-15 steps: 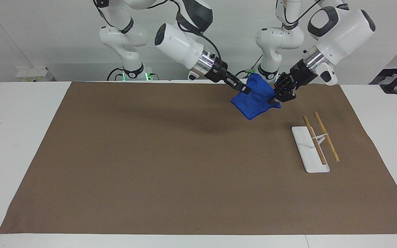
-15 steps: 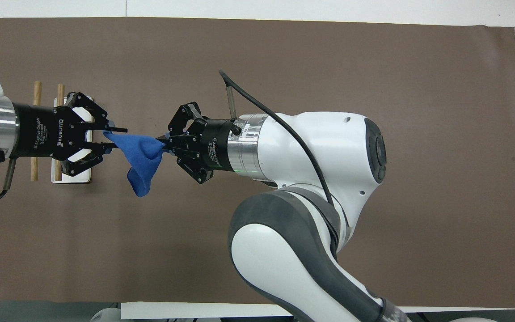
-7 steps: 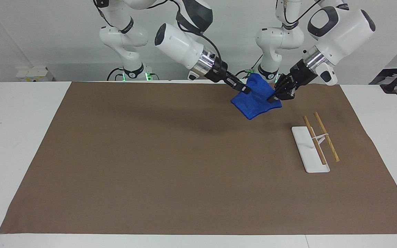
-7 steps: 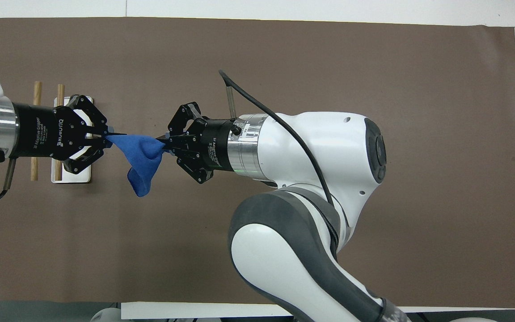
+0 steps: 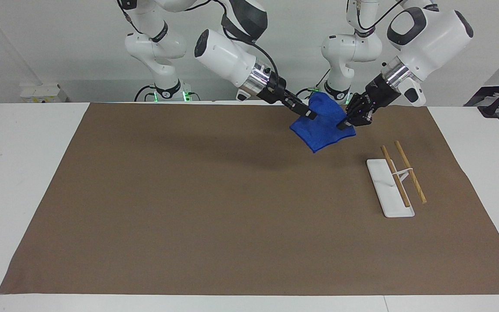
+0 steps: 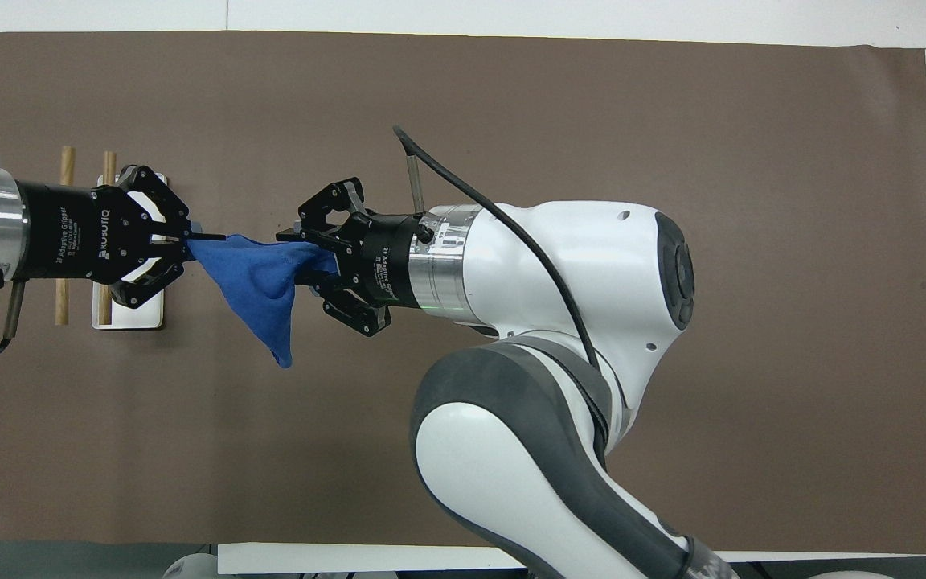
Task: Right arm passes towel to left arm to hang
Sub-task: 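Open the right gripper and withdraw it while the left gripper holds towel, then lower the towel over the wooden dowels with the left gripper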
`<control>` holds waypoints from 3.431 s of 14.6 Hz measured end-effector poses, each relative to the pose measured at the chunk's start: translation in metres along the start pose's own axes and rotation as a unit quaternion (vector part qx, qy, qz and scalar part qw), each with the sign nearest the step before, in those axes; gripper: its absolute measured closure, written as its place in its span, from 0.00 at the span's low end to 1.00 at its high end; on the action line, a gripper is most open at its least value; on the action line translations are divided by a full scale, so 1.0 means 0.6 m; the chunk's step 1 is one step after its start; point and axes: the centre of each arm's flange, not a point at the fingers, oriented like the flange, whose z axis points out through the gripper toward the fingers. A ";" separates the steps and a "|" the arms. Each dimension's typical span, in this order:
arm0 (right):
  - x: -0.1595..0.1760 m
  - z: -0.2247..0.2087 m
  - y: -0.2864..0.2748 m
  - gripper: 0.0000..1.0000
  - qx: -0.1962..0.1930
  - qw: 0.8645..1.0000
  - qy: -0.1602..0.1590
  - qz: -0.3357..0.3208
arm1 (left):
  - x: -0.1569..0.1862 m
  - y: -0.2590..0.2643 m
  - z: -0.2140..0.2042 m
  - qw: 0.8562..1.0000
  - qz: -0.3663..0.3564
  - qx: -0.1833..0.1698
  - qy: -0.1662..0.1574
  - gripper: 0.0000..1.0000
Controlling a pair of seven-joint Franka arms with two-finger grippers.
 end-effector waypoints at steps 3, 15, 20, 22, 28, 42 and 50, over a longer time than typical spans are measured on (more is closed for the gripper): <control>0.000 0.000 0.000 0.15 0.000 1.000 0.002 -0.009 | -0.003 0.015 -0.015 0.998 0.052 -0.023 0.005 0.98; 0.187 -0.083 0.004 0.00 -0.216 0.886 0.144 -0.385 | 0.031 0.040 -0.036 0.978 0.191 -0.085 -0.006 0.98; 0.358 -0.308 0.002 0.00 -0.353 0.803 0.161 -0.453 | 0.112 0.007 -0.028 0.990 0.100 -0.095 0.011 0.98; 0.389 -0.391 0.004 0.00 -0.385 0.777 0.185 -0.463 | 0.142 -0.013 -0.018 0.991 0.070 -0.111 0.029 0.98; 0.400 -0.593 -0.002 0.00 -0.388 0.768 0.196 -0.470 | 0.205 -0.035 -0.014 0.986 -0.042 -0.151 0.055 0.98; 0.392 -0.622 0.001 0.00 -0.418 0.756 0.201 -0.462 | 0.340 -0.079 -0.077 0.968 -0.002 -0.206 0.142 0.98; 0.387 -0.612 0.002 0.00 -0.423 0.754 0.194 -0.463 | 0.382 -0.089 -0.113 0.949 0.100 -0.215 0.208 0.98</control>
